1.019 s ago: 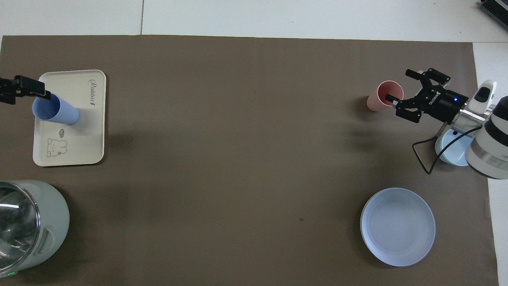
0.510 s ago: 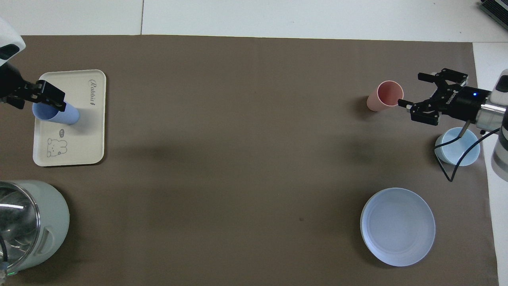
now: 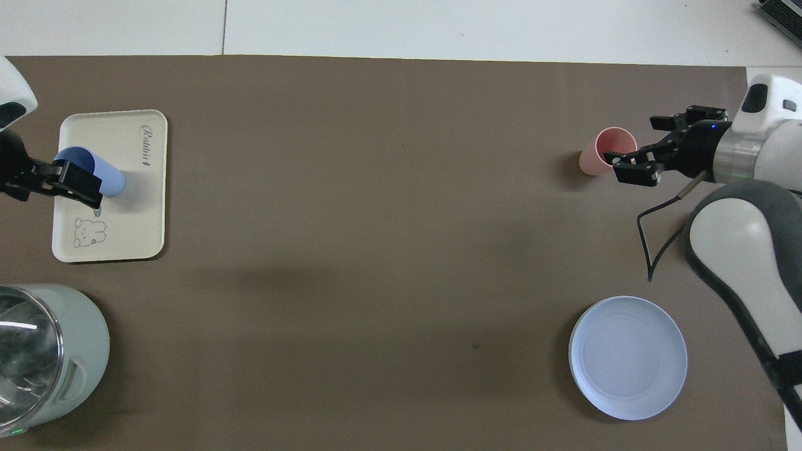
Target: Place cup on tray
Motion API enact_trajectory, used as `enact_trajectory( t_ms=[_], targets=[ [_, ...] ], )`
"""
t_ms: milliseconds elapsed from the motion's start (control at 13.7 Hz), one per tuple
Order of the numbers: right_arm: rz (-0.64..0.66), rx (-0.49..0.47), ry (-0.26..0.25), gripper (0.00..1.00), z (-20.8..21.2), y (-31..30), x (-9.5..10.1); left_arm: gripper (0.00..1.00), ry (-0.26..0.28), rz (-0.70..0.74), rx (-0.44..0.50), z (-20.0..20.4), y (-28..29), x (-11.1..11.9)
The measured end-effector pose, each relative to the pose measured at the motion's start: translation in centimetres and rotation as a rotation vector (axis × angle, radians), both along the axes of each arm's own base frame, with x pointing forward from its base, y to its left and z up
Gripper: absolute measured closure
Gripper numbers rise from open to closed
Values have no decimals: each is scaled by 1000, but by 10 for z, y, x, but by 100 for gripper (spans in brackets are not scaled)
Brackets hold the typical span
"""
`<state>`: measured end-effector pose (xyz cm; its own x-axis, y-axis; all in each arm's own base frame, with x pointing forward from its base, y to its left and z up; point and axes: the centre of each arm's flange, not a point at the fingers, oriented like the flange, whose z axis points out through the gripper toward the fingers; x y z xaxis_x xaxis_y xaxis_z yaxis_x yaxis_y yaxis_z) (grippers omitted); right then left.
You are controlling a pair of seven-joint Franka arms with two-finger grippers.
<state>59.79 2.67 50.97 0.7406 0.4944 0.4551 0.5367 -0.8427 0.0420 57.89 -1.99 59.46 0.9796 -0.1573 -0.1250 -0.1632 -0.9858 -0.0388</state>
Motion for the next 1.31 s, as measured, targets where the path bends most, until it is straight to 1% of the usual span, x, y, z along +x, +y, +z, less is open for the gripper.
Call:
enact_trajectory(
  t_ms=[146, 291, 364, 510, 655, 801, 947, 1019, 1165, 1311],
  targets=[
    [-68, -53, 62, 0, 7, 19, -8, 0, -8, 1, -9, 2, -1, -1],
    [-175, -135, 157, 0, 16, 27, -18, 0, -13, 4, -18, 4, -2, -2],
    [-236, -156, 200, 0, 24, 26, -22, 0, -17, 9, -18, 6, -2, -3],
    [-339, -155, 257, 0, 42, 22, -27, 0, -29, 33, -16, 11, -1, -5],
    [-407, -151, 311, 0, 63, 13, -33, 0, -37, 45, -15, 15, 0, -7],
    [-445, -160, 368, 0, 90, -1, -41, 0, -48, 45, -15, 13, 0, -8],
    [-467, -167, 418, 0, 110, -11, -49, 0, -89, 41, -18, 1, -2, -6],
    [-483, -160, 443, 0, 117, -13, -54, 0, -99, 42, -18, -4, -3, -7],
    [-554, -107, 478, 0, 124, -12, -58, 0, -106, 45, -18, -7, -2, -8],
    [-585, -88, 492, 0, 122, -14, -58, 0, -110, 51, -18, -4, -2, -10]
  ],
)
